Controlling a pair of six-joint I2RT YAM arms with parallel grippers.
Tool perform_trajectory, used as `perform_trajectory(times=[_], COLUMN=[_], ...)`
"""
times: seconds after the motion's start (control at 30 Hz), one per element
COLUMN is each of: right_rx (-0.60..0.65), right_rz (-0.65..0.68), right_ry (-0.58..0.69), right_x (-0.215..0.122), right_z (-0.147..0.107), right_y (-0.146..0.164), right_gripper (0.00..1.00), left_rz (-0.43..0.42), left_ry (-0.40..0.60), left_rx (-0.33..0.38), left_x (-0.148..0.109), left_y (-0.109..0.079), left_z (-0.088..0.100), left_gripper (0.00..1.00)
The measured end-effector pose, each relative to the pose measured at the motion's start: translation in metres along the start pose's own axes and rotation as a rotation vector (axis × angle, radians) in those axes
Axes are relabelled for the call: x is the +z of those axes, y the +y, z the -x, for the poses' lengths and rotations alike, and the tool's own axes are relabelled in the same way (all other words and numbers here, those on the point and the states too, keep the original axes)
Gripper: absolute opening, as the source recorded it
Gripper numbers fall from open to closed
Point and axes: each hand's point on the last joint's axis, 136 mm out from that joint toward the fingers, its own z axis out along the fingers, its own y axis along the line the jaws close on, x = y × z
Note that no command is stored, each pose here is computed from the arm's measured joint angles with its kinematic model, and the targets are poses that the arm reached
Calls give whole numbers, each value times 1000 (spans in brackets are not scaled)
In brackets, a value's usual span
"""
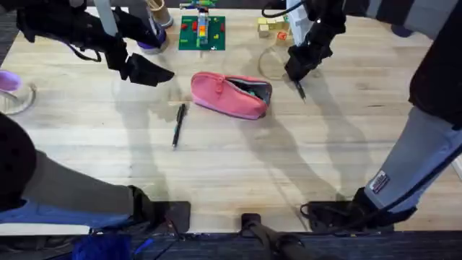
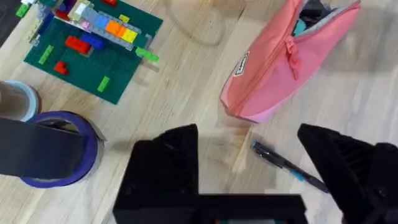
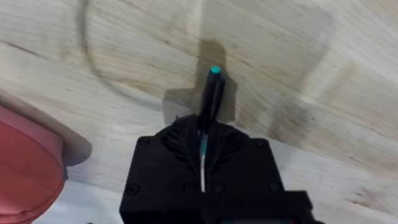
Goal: Unzip the bag, pick up the pens from the table one at a time and place them inside, then zip the bag closed.
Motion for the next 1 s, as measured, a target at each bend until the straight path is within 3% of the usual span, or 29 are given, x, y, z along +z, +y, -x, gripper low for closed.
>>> perform_trajectory(times=[0.3,0.6,0.8,1.0], right_rx=[-32,-145,-372,-697], right_rz=[30,-13,-42,-34], right_ry=[-18,-247,-335,-292], right_x=[-14,-107,-149,-153], right_z=[-1,10,7,-10], right_y=[11,19,50,94], right_gripper=[34,34,33,33], left_rz=[0,0,0,0], left_ry=[0,0,0,0], left_rx=[0,0,0,0], left_x=[0,0,0,0], left_y=[0,0,0,0], left_z=[0,0,0,0], left_gripper=[993,993,993,993])
